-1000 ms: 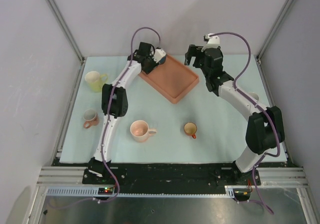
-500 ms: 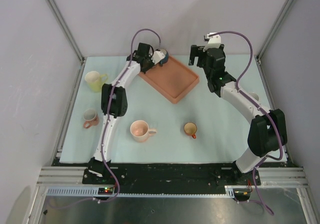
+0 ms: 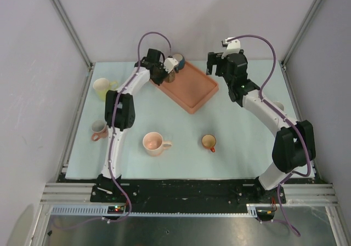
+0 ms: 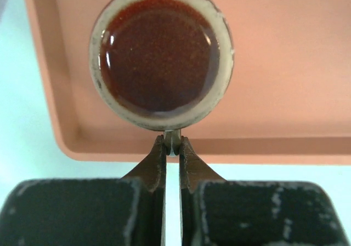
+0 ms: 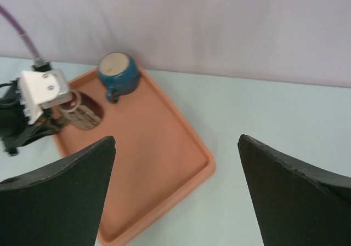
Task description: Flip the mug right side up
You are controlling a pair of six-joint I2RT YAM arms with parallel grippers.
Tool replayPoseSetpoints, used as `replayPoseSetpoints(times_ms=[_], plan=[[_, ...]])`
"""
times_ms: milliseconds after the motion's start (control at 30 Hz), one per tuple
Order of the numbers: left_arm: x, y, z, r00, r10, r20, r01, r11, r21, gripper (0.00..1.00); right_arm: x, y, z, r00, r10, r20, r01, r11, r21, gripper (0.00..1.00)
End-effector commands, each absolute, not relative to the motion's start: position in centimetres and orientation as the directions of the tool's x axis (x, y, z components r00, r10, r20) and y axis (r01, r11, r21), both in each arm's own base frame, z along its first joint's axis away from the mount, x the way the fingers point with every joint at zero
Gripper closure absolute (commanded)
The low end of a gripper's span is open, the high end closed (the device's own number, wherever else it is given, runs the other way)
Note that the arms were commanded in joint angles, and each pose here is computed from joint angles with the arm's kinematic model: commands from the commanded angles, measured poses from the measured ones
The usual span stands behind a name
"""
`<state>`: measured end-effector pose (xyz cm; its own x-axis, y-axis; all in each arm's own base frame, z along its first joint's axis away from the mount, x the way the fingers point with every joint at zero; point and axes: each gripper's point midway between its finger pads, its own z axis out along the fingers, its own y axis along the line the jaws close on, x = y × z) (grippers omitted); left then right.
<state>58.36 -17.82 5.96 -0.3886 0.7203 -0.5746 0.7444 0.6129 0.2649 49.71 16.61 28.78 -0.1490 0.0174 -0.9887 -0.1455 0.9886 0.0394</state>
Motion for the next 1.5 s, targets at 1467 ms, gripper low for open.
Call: replayPoseSetpoints(times_ms=[1467], plan=[[46.2,-27.4,35.8,-0.289,0.238,-0.927,0.849,0.512,-0.133,1.00,51.2,28.6,36.2,-0.465,0.664,-0.585,-0.566,0.286,0.774,0.05]])
